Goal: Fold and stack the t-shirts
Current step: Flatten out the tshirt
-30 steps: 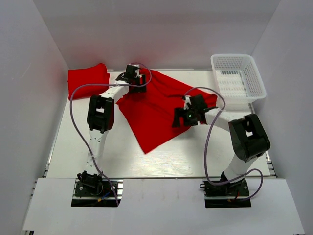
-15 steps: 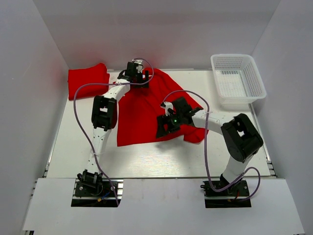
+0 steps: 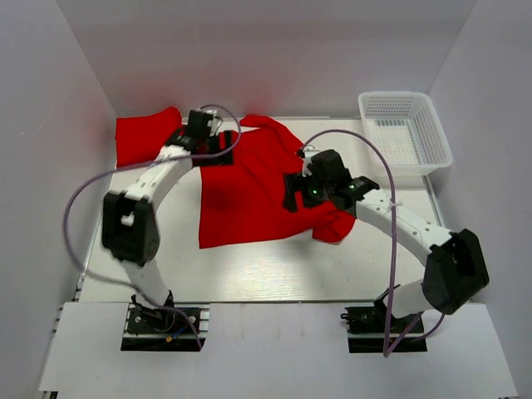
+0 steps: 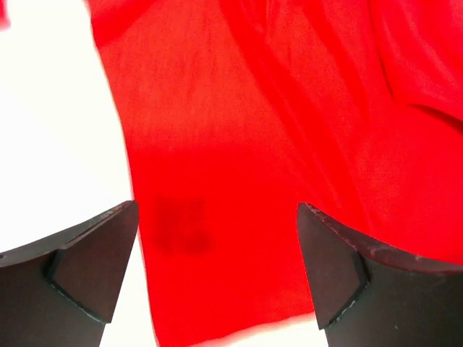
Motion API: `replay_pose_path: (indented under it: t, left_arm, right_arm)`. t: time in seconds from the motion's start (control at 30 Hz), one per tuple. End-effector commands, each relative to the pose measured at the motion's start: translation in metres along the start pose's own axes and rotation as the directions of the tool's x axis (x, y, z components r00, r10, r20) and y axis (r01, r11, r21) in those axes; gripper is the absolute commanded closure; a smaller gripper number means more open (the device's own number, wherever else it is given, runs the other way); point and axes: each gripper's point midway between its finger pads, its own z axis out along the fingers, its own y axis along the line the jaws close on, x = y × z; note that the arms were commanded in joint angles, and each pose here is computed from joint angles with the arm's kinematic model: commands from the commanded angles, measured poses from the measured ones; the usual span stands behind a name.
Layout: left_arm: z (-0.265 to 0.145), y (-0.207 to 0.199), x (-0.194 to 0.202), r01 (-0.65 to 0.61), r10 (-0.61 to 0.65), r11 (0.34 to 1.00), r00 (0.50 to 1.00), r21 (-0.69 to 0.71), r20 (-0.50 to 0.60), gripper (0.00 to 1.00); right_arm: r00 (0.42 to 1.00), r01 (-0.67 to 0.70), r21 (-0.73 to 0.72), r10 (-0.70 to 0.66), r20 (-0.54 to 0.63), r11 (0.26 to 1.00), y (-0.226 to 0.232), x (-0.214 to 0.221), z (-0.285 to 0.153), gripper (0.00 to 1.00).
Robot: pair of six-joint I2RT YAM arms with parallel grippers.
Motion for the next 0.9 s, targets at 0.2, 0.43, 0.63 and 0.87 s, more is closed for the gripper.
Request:
replay_pose_path:
  t: [0.2, 0.43, 0.63, 0.87]
  left_arm:
    - [-0.102, 0.051, 0.190, 0.213, -0.259, 0.956, 0.938, -0.203, -0.231, 0.00]
    - [-0.093, 0.050, 0.247, 0.283, -0.335, 0.938, 0.892, -0.201, -0.304, 0.04]
    - [-0.069, 0.052, 0.248, 0.296, -0.341, 0.935, 0.901, -0.196, -0.267, 0.07]
    - [-0.058, 0.055, 0.251, 0.253, -0.304, 0.945, 0.912, -0.207, -0.274, 0.21]
  right_arm:
    - [0.975, -0.086, 0.539, 0.182, -0.126, 0.838, -0.104, 0.080, -0.032, 0.10]
    - [0.966, -0.123, 0.599, 0.235, -0.112, 0.791, -0.122, 0.096, -0.041, 0.10]
    - [0.957, -0.139, 0.576, 0.258, -0.130, 0.805, -0.122, 0.101, -0.039, 0.10]
    - [0.958, -0.165, 0.573, 0.268, -0.100, 0.803, -0.123, 0.096, -0.043, 0.10]
